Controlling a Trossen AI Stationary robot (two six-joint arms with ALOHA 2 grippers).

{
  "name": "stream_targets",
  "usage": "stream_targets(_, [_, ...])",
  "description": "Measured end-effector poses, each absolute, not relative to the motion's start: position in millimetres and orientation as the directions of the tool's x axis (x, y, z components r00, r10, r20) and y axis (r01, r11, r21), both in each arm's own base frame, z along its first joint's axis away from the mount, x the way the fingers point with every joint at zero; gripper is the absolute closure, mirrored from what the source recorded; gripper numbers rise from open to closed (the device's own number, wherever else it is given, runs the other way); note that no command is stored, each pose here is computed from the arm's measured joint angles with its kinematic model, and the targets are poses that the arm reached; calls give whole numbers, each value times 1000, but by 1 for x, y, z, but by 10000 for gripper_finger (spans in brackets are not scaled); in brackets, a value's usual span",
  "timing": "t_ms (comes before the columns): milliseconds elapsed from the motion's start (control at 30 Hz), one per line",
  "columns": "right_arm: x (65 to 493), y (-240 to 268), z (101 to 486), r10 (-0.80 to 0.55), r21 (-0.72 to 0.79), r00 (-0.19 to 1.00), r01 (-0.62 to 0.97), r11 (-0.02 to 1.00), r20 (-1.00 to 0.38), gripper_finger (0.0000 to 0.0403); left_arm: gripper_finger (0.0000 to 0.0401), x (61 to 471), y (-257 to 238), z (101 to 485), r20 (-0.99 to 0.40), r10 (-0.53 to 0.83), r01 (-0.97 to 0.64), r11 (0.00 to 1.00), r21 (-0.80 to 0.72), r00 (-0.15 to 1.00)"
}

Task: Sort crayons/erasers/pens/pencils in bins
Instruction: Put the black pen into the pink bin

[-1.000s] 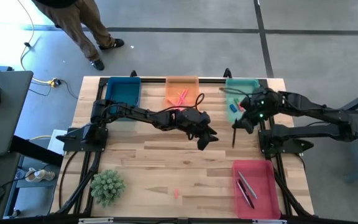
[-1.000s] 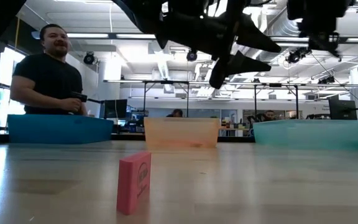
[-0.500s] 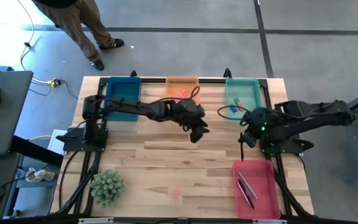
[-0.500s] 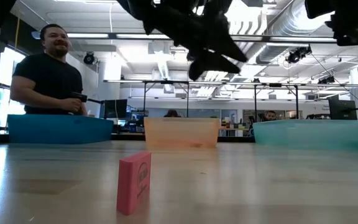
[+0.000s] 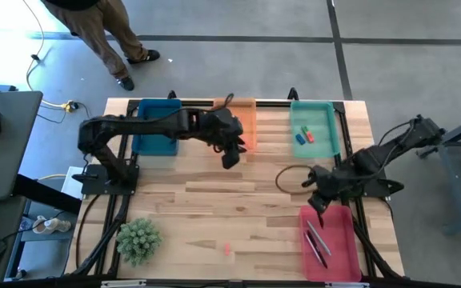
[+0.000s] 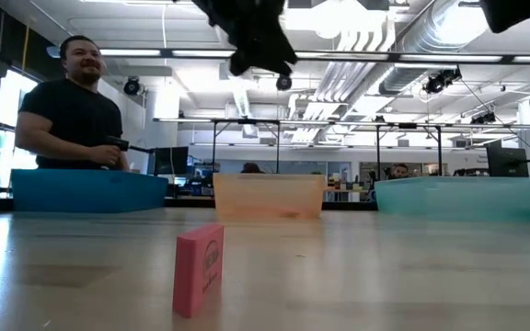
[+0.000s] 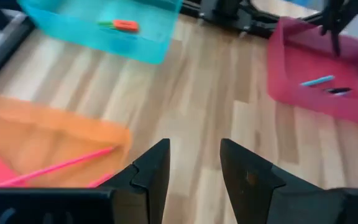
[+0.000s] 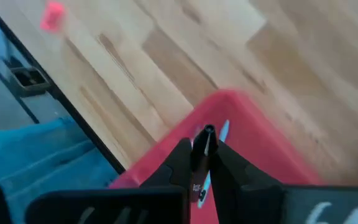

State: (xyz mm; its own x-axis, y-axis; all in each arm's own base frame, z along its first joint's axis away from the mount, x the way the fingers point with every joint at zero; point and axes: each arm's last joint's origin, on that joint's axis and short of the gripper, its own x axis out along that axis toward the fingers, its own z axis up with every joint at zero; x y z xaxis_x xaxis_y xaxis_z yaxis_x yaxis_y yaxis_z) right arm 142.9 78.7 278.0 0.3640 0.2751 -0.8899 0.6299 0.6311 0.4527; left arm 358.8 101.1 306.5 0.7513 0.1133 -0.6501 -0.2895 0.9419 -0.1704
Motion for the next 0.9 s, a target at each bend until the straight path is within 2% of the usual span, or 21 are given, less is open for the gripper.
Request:
stream_targets(133, [145, 97, 269, 275, 404, 297, 657, 636, -915, 388, 272, 341, 98, 321, -673, 168, -323, 940, -112, 721])
stream_targets(300, [146, 119, 257, 266, 348, 227, 689, 635, -937, 388, 272, 332, 95, 330, -666, 175, -327, 939, -109, 725])
stream_targets(667, [154, 168, 222, 241, 258, 137, 759, 598, -961, 388, 272, 331, 89, 328, -695, 162, -321, 941, -104, 701])
stream_targets(900, [154, 191, 201, 234, 200, 78, 803, 561, -969, 384, 272, 322, 84, 319, -786, 198, -376, 925, -47, 586])
